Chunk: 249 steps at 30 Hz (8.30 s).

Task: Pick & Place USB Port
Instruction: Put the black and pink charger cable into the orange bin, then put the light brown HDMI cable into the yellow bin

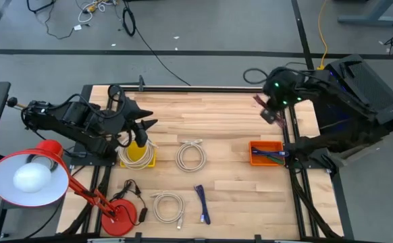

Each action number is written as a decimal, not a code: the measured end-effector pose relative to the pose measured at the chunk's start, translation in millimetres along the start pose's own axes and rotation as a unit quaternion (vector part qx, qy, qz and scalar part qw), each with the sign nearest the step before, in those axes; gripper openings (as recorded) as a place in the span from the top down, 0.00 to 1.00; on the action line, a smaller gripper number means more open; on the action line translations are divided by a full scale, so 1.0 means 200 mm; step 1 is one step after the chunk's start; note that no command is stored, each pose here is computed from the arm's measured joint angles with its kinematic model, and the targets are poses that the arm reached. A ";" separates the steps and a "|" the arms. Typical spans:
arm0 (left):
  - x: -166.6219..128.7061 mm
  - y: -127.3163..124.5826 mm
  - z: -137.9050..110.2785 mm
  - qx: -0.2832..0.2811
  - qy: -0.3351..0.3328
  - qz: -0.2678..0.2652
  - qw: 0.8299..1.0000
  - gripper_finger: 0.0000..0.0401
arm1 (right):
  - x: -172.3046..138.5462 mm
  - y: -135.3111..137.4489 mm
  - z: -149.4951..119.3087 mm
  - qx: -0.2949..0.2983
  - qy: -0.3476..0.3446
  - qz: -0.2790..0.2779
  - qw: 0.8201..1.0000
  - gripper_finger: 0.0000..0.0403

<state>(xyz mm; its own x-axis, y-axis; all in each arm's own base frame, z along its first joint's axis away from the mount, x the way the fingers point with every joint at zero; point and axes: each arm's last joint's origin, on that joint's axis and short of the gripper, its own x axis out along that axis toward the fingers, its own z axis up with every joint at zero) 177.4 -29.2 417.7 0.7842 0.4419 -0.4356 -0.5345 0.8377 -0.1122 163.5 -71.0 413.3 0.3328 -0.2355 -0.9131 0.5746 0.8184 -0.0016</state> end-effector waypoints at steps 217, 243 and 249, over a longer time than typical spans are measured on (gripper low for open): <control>0.73 -0.14 0.28 0.236 0.325 0.055 0.914 0.91 | 0.23 0.17 0.09 -0.063 -0.464 0.389 0.793 0.81; 0.05 0.14 -0.22 -0.016 0.369 0.078 0.926 0.91 | 0.24 0.06 0.12 -0.041 -0.489 0.332 0.806 0.81; 0.08 0.13 -0.31 -0.036 0.417 -0.003 0.908 0.91 | 0.24 0.06 0.13 -0.031 -0.499 0.306 0.810 0.81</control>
<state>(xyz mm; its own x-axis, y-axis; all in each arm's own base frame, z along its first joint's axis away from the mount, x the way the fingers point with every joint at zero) 157.1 -20.5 353.0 0.2917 0.0153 -0.9564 -0.5738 0.8028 -0.1622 204.8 -86.4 379.5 0.9978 -0.0577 0.0340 0.0459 0.9594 0.2784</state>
